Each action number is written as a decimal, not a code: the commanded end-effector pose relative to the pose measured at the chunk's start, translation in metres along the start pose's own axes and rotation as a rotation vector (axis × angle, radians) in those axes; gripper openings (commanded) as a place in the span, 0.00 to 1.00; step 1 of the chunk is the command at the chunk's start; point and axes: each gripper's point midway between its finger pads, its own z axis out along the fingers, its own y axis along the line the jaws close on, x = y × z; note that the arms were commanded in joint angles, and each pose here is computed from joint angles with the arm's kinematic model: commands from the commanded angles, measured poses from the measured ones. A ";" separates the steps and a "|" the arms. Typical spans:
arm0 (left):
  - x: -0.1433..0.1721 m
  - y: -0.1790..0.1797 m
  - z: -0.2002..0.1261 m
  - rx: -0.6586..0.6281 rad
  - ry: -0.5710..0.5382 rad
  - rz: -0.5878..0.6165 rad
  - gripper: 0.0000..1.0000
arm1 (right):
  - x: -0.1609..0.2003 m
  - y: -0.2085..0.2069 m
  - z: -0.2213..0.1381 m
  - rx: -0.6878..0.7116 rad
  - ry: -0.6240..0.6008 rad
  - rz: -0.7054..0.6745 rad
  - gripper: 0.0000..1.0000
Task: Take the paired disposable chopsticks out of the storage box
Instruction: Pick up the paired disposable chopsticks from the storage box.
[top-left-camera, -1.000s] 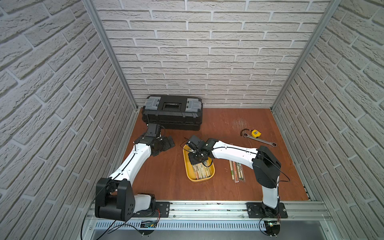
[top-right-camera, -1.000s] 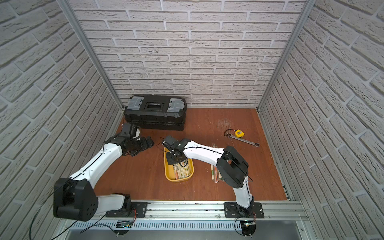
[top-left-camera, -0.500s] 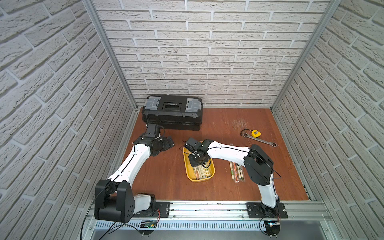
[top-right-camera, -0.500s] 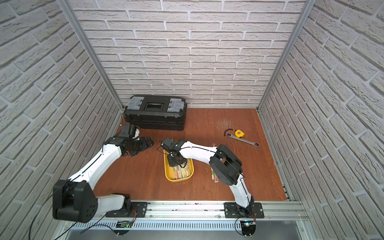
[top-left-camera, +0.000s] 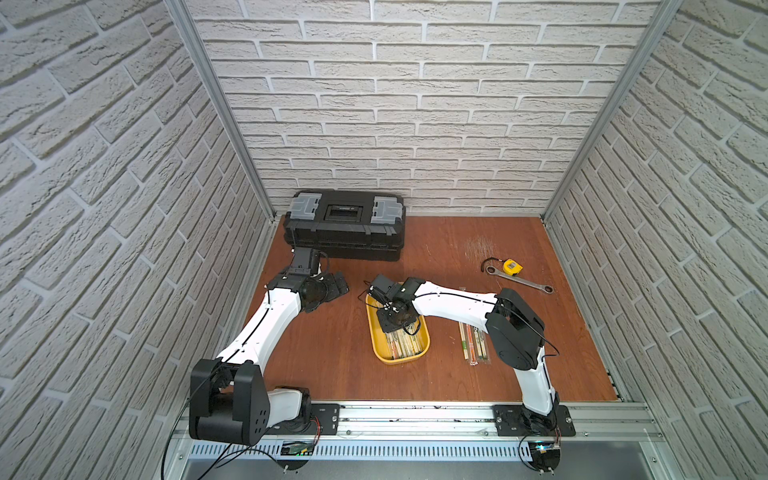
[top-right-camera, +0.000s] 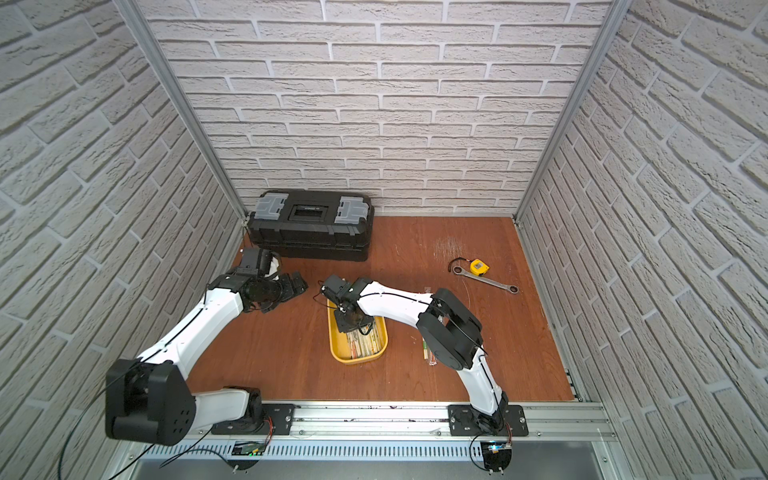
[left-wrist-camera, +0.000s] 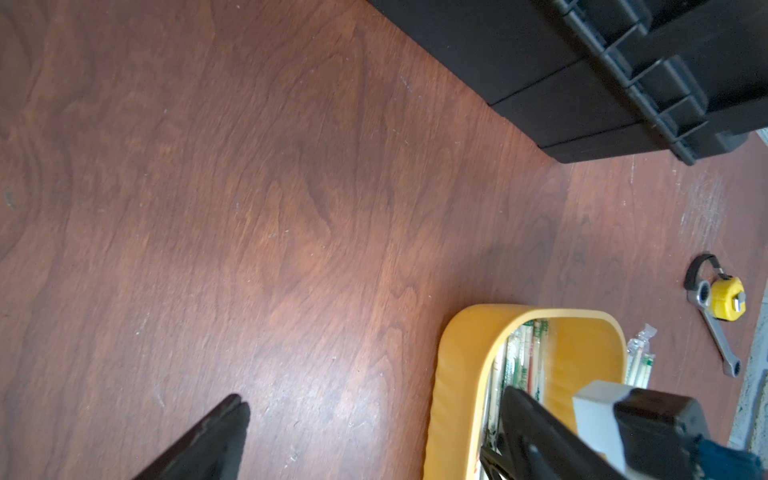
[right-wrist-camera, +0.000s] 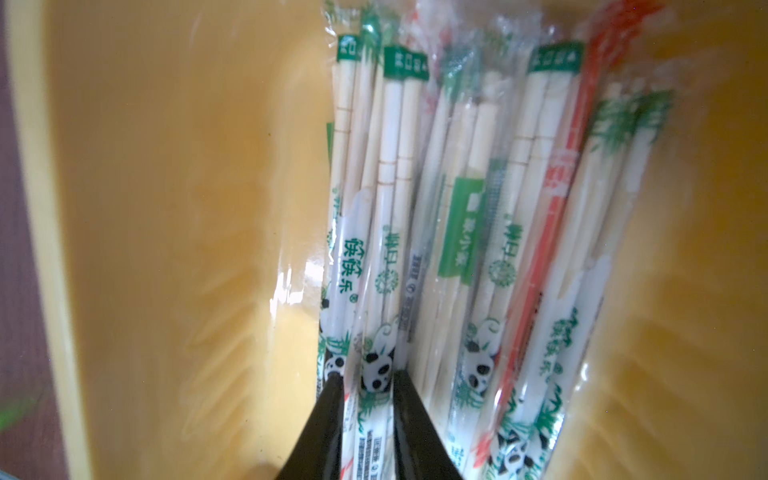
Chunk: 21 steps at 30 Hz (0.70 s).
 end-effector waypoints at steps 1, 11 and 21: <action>-0.003 -0.001 0.002 0.017 -0.013 0.008 0.98 | -0.002 -0.006 0.000 0.037 0.001 -0.003 0.24; -0.002 -0.001 0.003 0.017 -0.011 0.007 0.98 | 0.000 -0.004 0.010 0.038 0.031 -0.011 0.23; -0.002 -0.002 0.002 0.022 -0.014 0.008 0.98 | -0.001 -0.003 0.008 0.035 0.034 -0.013 0.15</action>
